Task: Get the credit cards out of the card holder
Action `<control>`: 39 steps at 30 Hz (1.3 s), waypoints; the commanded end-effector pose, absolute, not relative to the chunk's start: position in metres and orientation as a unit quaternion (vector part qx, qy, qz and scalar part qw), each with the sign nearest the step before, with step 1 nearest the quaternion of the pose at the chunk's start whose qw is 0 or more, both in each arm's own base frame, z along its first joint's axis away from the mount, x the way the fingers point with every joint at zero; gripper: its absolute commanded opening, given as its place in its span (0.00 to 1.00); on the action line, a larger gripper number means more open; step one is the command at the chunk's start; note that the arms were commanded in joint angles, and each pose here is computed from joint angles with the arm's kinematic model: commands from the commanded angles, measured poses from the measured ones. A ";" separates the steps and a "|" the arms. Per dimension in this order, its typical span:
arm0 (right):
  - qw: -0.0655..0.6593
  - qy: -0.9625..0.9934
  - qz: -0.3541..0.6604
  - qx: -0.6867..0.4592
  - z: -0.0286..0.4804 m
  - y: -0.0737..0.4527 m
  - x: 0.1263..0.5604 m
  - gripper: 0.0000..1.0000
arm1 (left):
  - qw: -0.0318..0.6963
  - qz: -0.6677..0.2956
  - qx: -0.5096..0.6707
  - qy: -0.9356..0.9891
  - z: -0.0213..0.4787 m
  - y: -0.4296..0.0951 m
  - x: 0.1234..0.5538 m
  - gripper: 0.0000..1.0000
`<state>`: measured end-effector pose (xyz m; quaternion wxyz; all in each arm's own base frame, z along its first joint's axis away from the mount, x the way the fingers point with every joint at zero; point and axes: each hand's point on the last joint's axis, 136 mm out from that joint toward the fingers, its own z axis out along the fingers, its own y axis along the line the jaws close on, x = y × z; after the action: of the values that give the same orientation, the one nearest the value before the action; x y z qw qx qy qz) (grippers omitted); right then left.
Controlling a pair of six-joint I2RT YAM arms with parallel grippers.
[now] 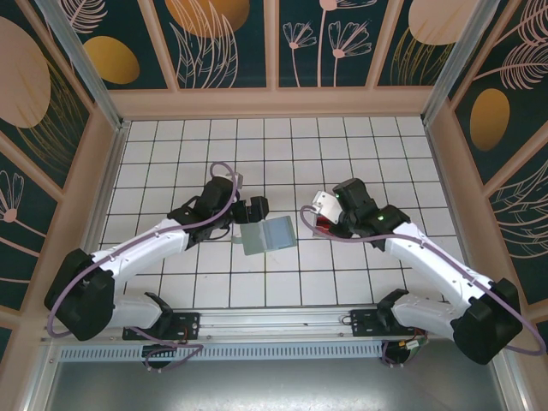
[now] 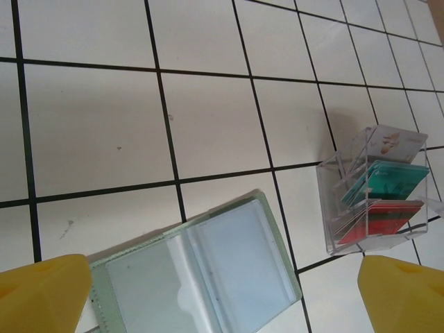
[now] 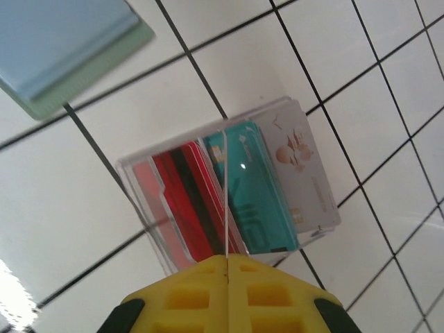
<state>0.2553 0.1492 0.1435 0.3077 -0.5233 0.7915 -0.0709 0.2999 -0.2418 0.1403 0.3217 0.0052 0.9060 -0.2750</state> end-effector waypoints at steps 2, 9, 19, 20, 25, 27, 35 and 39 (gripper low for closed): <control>0.323 0.754 -0.134 -0.556 0.147 0.141 0.276 0.00 | 0.347 -0.275 0.003 0.896 0.153 -0.237 0.304 0.99; 0.330 0.727 -0.166 -0.578 0.143 0.140 0.296 0.00 | 0.346 -0.278 -0.002 0.896 0.151 -0.234 0.301 0.98; 0.328 0.723 -0.169 -0.584 0.133 0.146 0.313 0.00 | 0.354 -0.284 0.000 0.891 0.154 -0.230 0.295 0.99; 0.325 0.725 -0.165 -0.585 0.131 0.146 0.312 0.00 | 0.354 -0.284 -0.001 0.891 0.154 -0.229 0.294 0.98; 0.311 0.729 -0.157 -0.590 0.118 0.147 0.309 0.00 | 0.360 -0.285 -0.004 0.888 0.153 -0.224 0.290 0.99; 0.304 0.732 -0.150 -0.591 0.113 0.148 0.307 0.00 | 0.361 -0.286 -0.005 0.888 0.153 -0.223 0.288 0.99; 0.292 0.756 -0.152 -0.566 0.103 0.132 0.314 0.00 | 0.364 -0.291 -0.013 0.884 0.150 -0.218 0.283 0.99; 0.294 0.761 -0.154 -0.557 0.102 0.131 0.319 0.10 | 0.364 -0.298 -0.020 0.882 0.147 -0.215 0.279 0.98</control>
<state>0.3155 0.1314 0.1075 0.2923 -0.5681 0.7525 -0.1598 0.2755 -0.2172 0.1387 0.3467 -0.0066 0.8937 -0.2846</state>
